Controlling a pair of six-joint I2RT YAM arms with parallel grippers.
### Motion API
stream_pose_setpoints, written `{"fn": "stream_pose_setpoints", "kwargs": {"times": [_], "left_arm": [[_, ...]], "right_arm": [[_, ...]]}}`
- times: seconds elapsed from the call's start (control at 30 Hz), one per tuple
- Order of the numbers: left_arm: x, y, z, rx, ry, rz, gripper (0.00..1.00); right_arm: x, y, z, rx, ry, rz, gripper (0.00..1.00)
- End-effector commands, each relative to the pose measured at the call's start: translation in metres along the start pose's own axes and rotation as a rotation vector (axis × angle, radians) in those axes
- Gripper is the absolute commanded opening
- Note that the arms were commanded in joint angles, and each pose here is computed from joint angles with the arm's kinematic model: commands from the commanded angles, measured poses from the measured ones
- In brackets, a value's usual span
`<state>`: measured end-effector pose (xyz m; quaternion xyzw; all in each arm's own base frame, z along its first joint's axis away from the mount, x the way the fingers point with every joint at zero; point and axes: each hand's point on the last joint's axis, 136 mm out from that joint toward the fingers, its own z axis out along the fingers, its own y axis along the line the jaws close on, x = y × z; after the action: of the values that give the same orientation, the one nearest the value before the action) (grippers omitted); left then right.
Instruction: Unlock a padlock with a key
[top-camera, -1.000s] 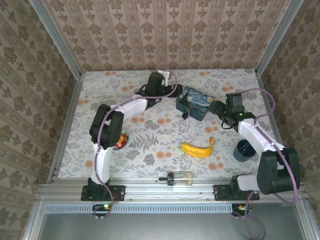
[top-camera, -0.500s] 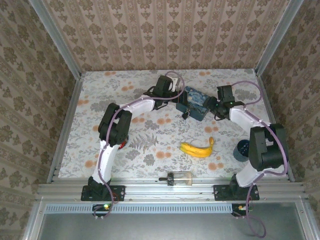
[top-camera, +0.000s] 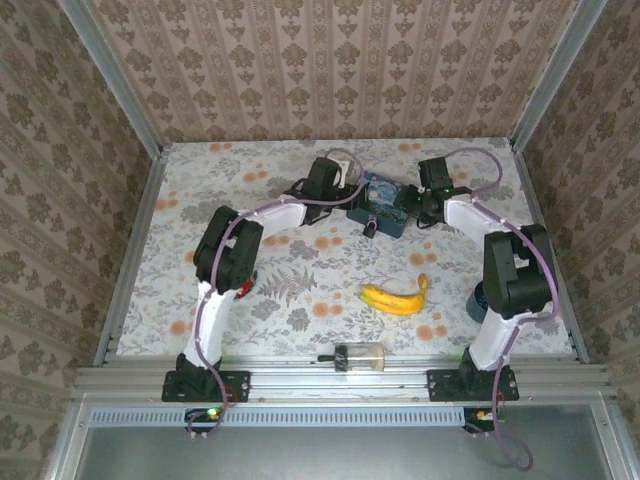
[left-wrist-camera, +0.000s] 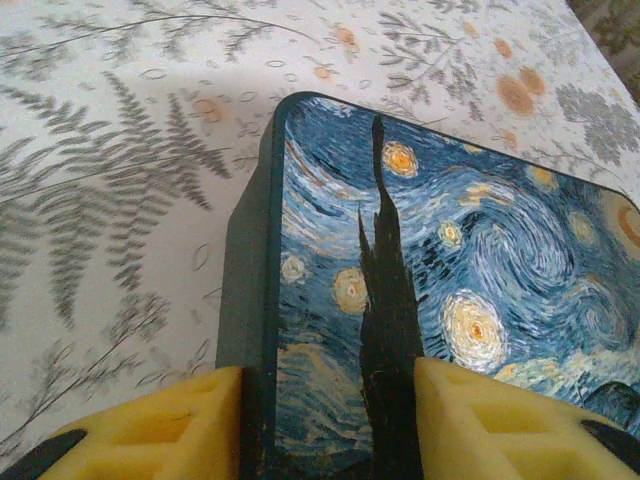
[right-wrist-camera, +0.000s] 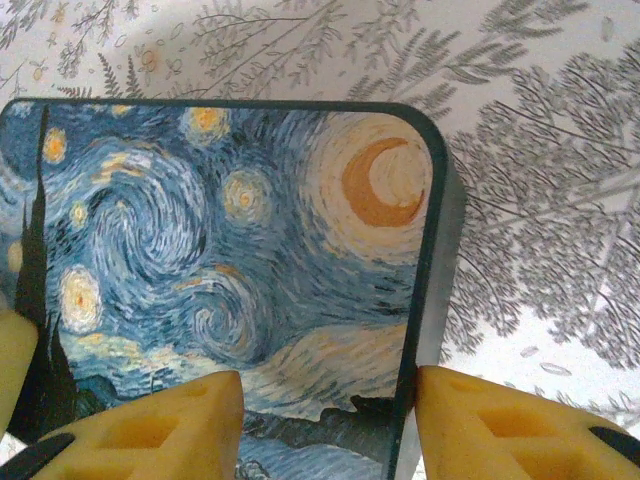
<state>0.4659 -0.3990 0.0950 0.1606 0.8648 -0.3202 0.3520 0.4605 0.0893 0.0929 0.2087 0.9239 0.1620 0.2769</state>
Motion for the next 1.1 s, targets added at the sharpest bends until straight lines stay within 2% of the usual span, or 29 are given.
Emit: {"fn": "stream_pose_setpoints", "kwargs": {"times": [0.0,0.4,0.53,0.67,0.87,1.07], "left_arm": [[0.007,-0.011,-0.017,-0.007,-0.013,0.007,0.40],[0.020,0.037,-0.112,-0.292,-0.218,-0.071,0.39],[0.031,0.048,-0.138,-0.329,-0.262,-0.121,0.39],[0.040,0.057,-0.150,-0.355,-0.277,-0.147,0.39],[0.033,0.072,-0.153,-0.365,-0.269,-0.142,0.40],[0.018,0.083,-0.159,-0.380,-0.290,-0.120,0.40]], "right_arm": [[0.023,0.042,0.012,-0.110,0.104,-0.089,0.48],[0.066,0.128,0.038,-0.228,0.217,-0.250,0.47],[0.085,0.159,0.046,-0.272,0.244,-0.294,0.47],[0.098,0.184,0.052,-0.300,0.265,-0.325,0.47],[0.110,0.210,0.057,-0.331,0.273,-0.319,0.47],[0.117,0.211,0.055,-0.295,0.248,-0.306,0.47]]}}
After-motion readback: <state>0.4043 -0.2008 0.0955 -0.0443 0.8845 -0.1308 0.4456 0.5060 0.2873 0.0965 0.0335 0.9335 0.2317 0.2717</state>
